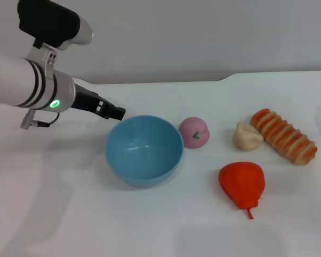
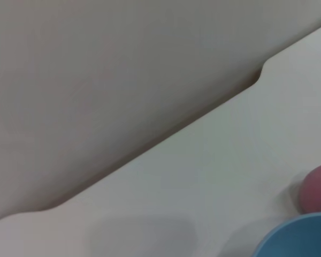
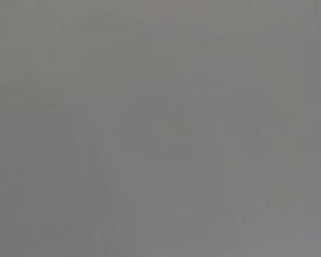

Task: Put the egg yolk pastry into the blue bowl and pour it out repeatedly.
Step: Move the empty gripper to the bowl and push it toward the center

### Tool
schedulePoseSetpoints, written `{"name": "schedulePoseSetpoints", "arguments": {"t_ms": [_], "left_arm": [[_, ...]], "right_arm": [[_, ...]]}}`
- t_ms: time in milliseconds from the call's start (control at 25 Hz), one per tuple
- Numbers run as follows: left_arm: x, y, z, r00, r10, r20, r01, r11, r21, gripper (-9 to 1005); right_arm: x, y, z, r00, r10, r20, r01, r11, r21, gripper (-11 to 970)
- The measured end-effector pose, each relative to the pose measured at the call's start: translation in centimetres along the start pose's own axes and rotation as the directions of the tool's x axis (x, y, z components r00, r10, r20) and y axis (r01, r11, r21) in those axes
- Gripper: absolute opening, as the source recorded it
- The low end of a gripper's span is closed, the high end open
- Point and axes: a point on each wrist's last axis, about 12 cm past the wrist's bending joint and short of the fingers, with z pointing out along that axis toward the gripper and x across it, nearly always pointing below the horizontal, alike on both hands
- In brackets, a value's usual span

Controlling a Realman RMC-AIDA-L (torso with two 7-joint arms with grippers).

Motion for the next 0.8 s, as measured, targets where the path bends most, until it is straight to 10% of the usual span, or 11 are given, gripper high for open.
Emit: {"name": "schedulePoseSetpoints", "arguments": {"t_ms": [800], "left_arm": [[1.3,-0.1,2.6,0.994,-0.017,-0.111,0.019,1.0,0.019,781]], "right_arm": [[-0.1,0.2,0.3,1.0,-0.011,-0.003,0.011,1.0,-0.01,626]]}}
